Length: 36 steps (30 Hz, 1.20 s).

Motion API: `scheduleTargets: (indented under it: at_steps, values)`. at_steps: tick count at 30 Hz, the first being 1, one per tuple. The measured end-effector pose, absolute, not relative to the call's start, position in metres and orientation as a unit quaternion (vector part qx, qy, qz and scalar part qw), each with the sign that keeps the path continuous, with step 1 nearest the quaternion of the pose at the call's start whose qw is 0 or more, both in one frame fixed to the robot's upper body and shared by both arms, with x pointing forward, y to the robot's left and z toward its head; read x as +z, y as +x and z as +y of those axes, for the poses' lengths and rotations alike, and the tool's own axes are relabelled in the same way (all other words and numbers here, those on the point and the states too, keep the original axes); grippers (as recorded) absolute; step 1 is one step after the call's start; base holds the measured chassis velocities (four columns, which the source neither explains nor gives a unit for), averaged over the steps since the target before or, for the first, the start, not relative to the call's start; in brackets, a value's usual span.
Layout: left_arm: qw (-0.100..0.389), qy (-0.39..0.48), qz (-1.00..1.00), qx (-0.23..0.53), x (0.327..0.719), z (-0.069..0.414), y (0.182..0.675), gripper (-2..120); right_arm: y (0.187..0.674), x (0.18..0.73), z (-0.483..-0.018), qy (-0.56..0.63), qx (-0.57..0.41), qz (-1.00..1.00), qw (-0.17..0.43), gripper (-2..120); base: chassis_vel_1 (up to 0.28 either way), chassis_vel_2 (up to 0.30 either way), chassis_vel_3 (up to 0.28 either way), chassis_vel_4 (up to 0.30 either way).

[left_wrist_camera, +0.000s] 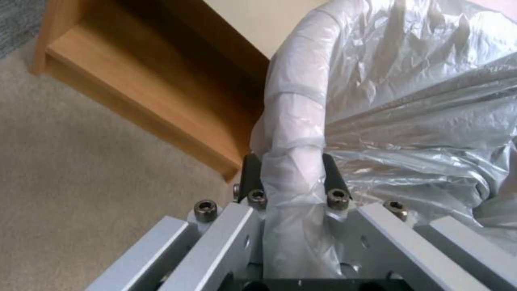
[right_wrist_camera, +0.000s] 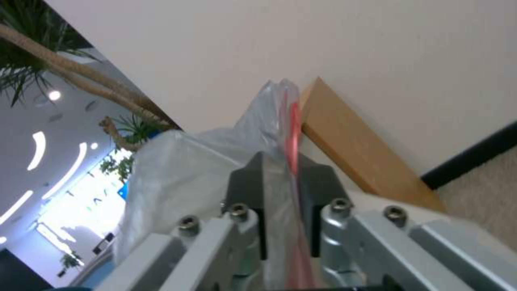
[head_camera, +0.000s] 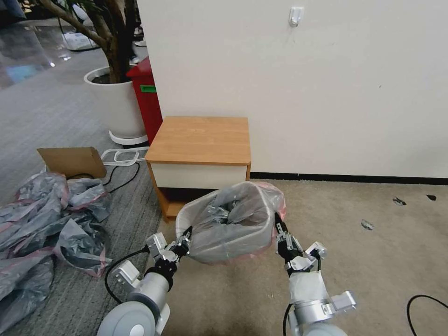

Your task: Pick up the garbage bag from the table and place it over the trash can.

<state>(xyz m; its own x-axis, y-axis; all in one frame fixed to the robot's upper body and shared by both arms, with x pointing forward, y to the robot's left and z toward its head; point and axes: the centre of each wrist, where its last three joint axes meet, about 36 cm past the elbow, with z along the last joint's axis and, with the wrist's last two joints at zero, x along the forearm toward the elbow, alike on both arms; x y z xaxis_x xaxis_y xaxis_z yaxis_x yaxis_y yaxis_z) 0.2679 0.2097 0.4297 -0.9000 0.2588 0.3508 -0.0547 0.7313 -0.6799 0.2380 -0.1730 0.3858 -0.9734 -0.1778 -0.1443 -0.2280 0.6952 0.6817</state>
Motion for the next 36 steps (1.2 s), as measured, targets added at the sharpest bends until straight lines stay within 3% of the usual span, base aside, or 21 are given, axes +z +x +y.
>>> scheduleTargets:
  at_steps: [8, 15, 23, 27, 33, 36]
  values:
    - [0.224, -0.065, -0.905, 0.355, 0.43, 0.222, 0.271, 4, 0.231, 0.397, -0.191, -0.104, 0.357, 0.927, 0.04, 45, 0.0, 0.0, 0.0, 0.0]
    - [0.226, -0.098, -0.9, 0.36, 0.432, 0.221, 0.269, 4, 0.251, 0.385, -0.21, -0.126, 0.427, 0.895, -0.018, 73, 0.0, 0.0, 0.0, 0.0]
    - [0.226, -0.113, -0.902, 0.349, 0.435, 0.225, 0.27, 4, 0.263, 0.387, -0.236, -0.153, 0.465, 0.871, -0.041, 99, 0.0, 0.0, 0.0, 0.0]
    - [0.226, -0.112, -0.904, 0.346, 0.434, 0.225, 0.271, 4, 0.266, 0.394, -0.234, -0.167, 0.485, 0.858, -0.038, 99, 0.0, 0.0, 0.0, 0.0]
    - [0.227, -0.107, -0.905, 0.344, 0.432, 0.225, 0.271, 4, 0.268, 0.395, -0.225, -0.175, 0.495, 0.85, -0.035, 84, 0.0, 0.0, 0.0, 0.0]
    - [0.226, -0.107, -0.905, 0.343, 0.432, 0.226, 0.272, 4, 0.268, 0.391, -0.225, -0.174, 0.49, 0.853, -0.039, 69, 0.0, 0.0, 0.0, 0.0]
